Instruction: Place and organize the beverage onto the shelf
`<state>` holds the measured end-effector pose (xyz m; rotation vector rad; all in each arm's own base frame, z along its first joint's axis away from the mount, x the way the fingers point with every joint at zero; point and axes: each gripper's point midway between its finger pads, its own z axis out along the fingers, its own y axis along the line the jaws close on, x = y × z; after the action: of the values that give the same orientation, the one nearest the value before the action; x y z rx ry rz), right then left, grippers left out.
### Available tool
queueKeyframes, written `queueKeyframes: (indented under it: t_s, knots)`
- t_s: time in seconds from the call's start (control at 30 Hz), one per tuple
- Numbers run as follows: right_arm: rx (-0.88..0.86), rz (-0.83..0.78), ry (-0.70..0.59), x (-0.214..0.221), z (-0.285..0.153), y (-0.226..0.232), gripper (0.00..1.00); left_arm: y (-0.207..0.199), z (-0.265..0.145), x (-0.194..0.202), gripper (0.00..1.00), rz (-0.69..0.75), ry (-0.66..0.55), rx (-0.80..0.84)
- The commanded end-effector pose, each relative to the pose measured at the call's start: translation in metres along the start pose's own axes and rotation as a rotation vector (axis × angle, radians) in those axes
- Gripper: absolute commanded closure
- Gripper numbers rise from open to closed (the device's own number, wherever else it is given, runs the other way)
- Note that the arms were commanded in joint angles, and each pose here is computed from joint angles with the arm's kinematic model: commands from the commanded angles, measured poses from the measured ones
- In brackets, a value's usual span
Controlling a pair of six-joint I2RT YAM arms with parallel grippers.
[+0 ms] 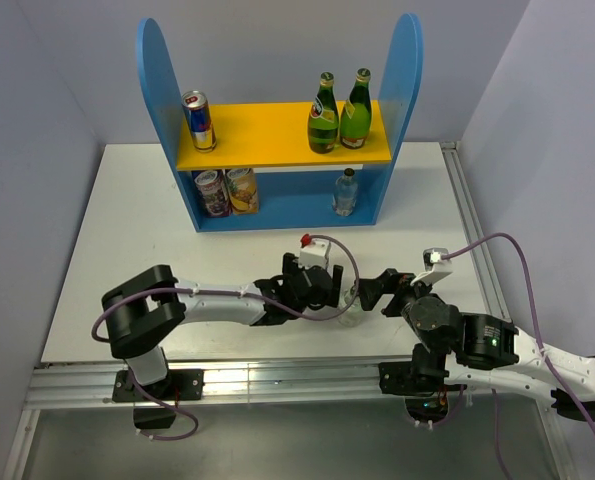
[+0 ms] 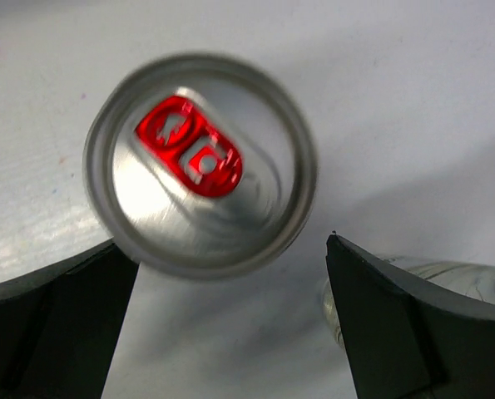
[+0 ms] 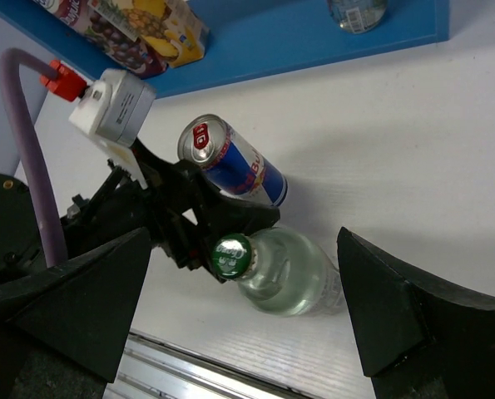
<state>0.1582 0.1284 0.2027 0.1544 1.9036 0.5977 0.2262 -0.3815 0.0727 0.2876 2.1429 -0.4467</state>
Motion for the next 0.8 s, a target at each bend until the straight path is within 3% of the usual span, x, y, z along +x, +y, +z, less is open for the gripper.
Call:
queueKeyframes:
  t_s: [0.0, 0.33, 0.4, 0.43, 0.5, 0.53, 0.6, 0.63, 0.7, 0.77]
  knots:
    - [-0.007, 0.016, -0.015, -0.002, 0.0, 0.001, 0.0, -0.008, 0.011, -0.036, 0.01, -0.011, -0.084, -0.002]
    - [-0.013, 0.018, -0.016, -0.002, -0.001, 0.001, 0.0, 0.01, 0.043, -0.061, 0.03, 0.004, -0.111, -0.06]
    - [-0.012, 0.02, -0.017, -0.002, -0.001, 0.001, 0.0, 0.009, 0.045, -0.061, 0.16, 0.014, -0.111, -0.052]
    - [-0.009, 0.018, -0.019, -0.002, -0.001, 0.0, 0.0, 0.01, 0.045, -0.063, 0.31, 0.009, -0.113, -0.057]
    - [-0.008, 0.02, -0.021, -0.003, -0.001, 0.0, 0.0, 0.009, 0.044, -0.063, 0.46, 0.004, -0.109, -0.054]
    - [-0.008, 0.019, -0.02, -0.002, -0.001, 0.0, 0.0, 0.01, 0.042, -0.061, 0.6, 0.002, -0.106, -0.056]
    - [-0.009, 0.022, -0.019, -0.002, -0.001, 0.0, 0.0, 0.011, 0.036, -0.067, 0.75, -0.018, -0.119, -0.052]
    - [-0.008, 0.021, -0.019, -0.002, -0.001, 0.0, 0.0, 0.014, 0.033, -0.066, 0.91, -0.018, -0.119, -0.056]
    - [-0.007, 0.02, -0.017, -0.001, -0.001, 0.0, 0.0, 0.017, 0.021, -0.079, 0.99, -0.031, -0.145, -0.067]
    - [-0.005, 0.021, -0.02, -0.002, -0.001, 0.0, 0.0, 0.019, 0.007, -0.096, 1.0, -0.02, -0.163, -0.078]
